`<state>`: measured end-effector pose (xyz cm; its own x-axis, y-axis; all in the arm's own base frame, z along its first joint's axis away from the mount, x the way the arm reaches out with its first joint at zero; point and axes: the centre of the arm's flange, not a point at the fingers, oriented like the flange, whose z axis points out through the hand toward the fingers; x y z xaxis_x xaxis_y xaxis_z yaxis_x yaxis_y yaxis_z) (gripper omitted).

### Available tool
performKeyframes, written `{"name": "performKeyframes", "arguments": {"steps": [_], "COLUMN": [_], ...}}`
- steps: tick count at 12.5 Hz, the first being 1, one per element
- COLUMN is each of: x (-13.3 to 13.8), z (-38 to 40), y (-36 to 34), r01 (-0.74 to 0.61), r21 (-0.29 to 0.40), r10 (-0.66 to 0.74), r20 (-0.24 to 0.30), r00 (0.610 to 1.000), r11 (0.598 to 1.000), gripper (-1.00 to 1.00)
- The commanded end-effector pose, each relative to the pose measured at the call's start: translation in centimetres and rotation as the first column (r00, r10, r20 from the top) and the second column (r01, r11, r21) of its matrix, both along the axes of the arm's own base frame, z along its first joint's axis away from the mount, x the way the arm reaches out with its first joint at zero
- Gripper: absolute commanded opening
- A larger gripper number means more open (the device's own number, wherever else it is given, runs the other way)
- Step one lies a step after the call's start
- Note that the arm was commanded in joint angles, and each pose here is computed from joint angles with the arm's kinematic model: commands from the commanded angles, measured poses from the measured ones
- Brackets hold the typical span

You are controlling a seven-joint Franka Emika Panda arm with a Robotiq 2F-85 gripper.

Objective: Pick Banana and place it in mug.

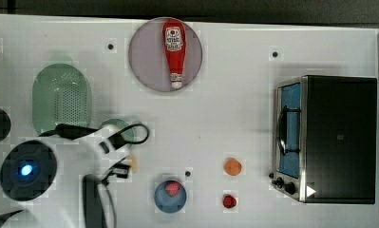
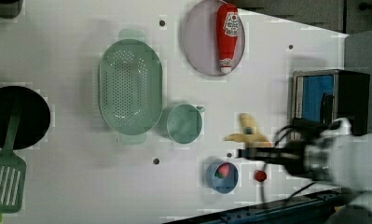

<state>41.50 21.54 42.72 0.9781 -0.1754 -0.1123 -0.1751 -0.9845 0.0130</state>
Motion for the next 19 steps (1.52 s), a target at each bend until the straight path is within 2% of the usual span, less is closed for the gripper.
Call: {"name": "performKeyframes", "arguments": {"steps": [1,3,4,6,8,10,12,16,19], "x": [-0.8,0.1,0.8,2.2,2.8,3.2,3.2,3.5,6.0], "z": [-2.1,-5.3,-7.9,-10.3,-12.1,-12.9,-13.7,-14.2,-10.4], "y": [1.1,1.1,1.6,2.0,2.0,1.0,0.7,0.5,-0.9], "r01": [0.249,0.312,0.312,0.321,0.331,0.361,0.387,0.393,0.444], "r21": [0.019,0.028,0.031,0.072,0.081,0.046,0.034,0.042,0.098], "r10": [-0.25,-0.313,-0.313,-0.325,-0.334,-0.364,-0.389,-0.395,-0.453], "r20": [0.074,0.055,0.026,0.038,0.039,0.058,0.064,0.064,0.118], "r00": [0.965,0.948,0.949,0.945,0.942,0.93,0.919,0.916,0.884], "r11": [0.968,0.95,0.95,0.944,0.94,0.931,0.921,0.918,0.891], "gripper": [-0.46,-0.46,-0.46,-0.46,-0.46,-0.4,-0.01,0.97,1.0]}}
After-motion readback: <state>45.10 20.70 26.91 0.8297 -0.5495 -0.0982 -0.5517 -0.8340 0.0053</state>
